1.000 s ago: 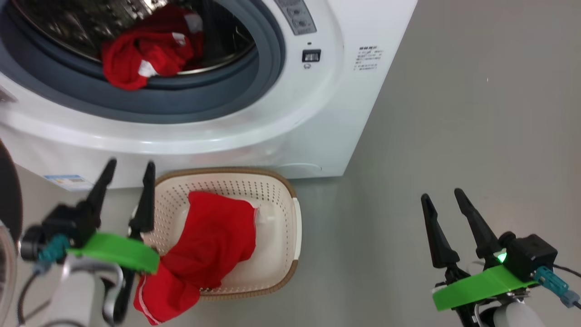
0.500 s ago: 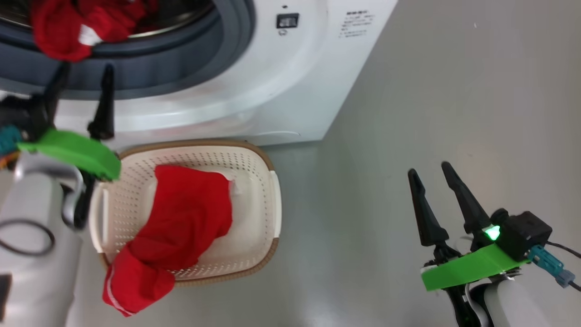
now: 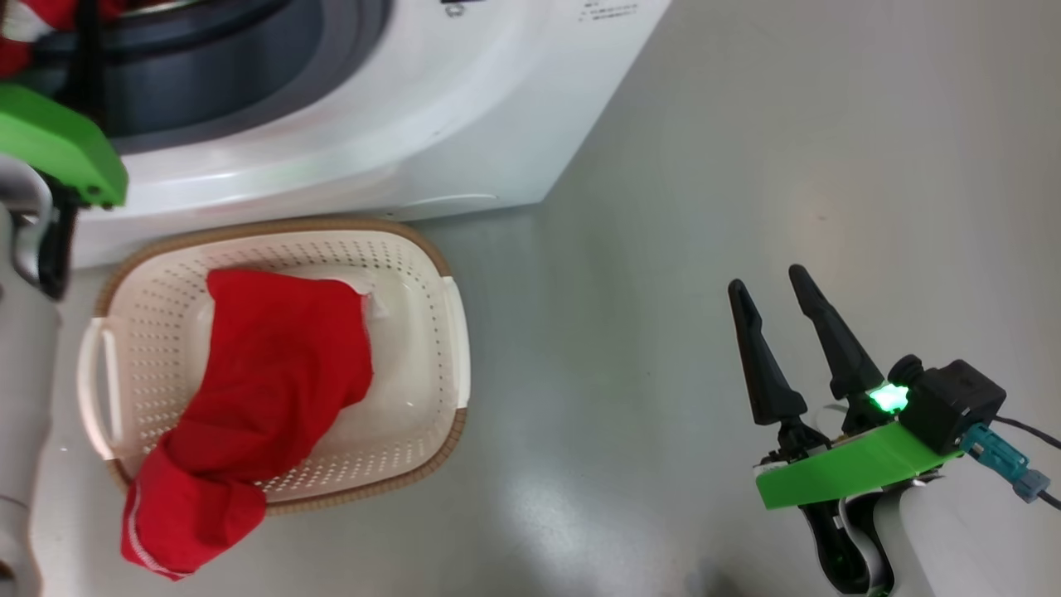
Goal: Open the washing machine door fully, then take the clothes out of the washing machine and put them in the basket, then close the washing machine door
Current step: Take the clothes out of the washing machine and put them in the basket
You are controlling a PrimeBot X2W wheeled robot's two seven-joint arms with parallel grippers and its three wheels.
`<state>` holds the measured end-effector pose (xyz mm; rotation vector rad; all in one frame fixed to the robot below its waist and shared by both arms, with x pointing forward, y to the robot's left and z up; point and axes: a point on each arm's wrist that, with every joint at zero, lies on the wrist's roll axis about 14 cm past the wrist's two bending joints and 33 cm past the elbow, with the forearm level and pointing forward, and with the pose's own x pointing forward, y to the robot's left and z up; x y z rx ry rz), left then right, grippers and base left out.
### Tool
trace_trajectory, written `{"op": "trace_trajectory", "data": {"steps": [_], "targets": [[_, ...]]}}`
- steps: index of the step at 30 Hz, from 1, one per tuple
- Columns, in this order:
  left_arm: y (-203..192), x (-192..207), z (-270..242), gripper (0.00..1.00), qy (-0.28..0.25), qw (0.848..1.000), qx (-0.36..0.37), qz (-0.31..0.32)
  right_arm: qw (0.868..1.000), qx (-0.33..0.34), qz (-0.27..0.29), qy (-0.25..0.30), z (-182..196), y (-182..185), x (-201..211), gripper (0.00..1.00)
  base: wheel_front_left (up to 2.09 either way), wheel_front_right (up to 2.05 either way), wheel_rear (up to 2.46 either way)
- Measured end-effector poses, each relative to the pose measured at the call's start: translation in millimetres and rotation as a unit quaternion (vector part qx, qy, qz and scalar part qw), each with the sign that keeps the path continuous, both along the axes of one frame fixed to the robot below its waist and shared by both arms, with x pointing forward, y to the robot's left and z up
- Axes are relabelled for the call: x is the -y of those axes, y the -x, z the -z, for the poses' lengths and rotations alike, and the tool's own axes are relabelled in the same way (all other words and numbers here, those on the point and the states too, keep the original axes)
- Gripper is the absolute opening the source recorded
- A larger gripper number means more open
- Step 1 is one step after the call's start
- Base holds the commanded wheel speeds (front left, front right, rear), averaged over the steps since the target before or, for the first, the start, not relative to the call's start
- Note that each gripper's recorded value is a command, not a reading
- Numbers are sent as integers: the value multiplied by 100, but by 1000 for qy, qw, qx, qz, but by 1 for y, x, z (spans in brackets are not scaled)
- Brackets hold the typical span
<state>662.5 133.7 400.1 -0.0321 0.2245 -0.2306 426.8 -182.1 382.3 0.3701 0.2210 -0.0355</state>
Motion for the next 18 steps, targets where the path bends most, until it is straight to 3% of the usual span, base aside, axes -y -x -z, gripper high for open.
{"op": "trace_trajectory", "data": {"steps": [18], "targets": [[-33, 5, 38, 100, -56, 996, -70, 7, 1000, -12, 12, 9, 9, -1, 11, 100, 0, 0, 0]]}}
